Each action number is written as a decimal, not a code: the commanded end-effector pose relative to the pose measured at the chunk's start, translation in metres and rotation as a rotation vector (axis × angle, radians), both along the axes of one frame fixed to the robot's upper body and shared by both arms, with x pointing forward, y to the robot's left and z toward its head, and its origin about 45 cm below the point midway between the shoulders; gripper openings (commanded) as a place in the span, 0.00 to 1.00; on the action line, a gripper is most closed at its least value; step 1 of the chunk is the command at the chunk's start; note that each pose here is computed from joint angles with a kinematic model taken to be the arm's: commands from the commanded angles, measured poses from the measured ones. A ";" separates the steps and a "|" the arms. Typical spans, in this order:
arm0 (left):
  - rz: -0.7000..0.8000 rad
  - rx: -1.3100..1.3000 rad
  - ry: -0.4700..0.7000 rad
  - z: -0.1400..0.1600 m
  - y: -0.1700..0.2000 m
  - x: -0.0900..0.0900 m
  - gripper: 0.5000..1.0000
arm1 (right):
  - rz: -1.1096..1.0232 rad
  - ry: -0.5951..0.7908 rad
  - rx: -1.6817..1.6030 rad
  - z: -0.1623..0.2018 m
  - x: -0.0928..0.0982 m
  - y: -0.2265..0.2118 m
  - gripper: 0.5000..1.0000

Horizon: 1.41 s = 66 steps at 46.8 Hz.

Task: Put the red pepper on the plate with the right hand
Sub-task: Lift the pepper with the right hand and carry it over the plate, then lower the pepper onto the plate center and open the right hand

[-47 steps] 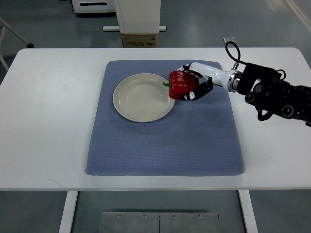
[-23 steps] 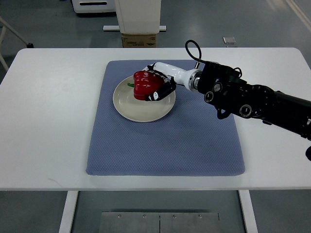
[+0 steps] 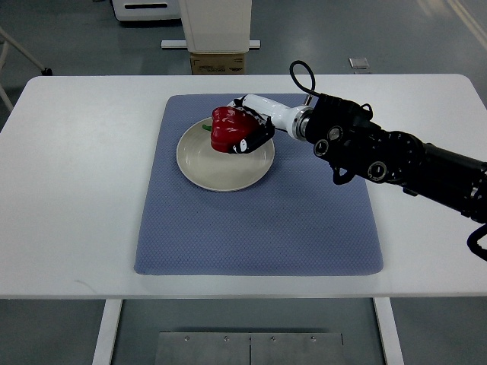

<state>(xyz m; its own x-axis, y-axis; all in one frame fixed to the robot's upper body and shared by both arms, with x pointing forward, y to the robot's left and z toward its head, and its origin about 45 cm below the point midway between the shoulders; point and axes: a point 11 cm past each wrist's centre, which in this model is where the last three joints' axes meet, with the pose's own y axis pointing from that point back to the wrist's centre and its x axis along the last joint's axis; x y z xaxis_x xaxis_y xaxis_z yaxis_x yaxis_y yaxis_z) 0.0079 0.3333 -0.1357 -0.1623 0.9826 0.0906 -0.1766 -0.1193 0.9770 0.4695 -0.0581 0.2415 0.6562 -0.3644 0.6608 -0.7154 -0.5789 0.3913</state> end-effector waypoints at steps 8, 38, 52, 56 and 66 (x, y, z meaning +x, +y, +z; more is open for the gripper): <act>0.000 0.000 0.000 0.000 0.000 0.000 1.00 | 0.029 0.014 0.021 -0.003 -0.008 0.007 0.00; 0.000 0.000 0.001 0.000 0.000 -0.001 1.00 | 0.050 0.059 0.030 -0.020 -0.022 0.012 0.12; 0.000 0.000 0.001 0.000 0.000 -0.001 1.00 | -0.015 0.061 0.005 -0.027 -0.018 0.003 0.14; 0.000 0.000 0.001 0.000 0.000 -0.001 1.00 | -0.051 0.064 0.002 -0.029 -0.017 0.000 0.14; 0.000 0.000 0.001 0.000 0.000 -0.001 1.00 | -0.065 0.075 0.002 -0.031 -0.017 -0.001 0.16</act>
<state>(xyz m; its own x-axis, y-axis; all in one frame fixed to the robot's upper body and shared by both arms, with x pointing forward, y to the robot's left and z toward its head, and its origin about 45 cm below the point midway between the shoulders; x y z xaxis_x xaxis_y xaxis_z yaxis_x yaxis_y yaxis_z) 0.0075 0.3333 -0.1357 -0.1624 0.9825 0.0908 -0.1757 -0.1193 0.9772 0.4527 -0.0594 0.2110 0.6778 -0.4089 0.6111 -0.7209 -0.5333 0.4427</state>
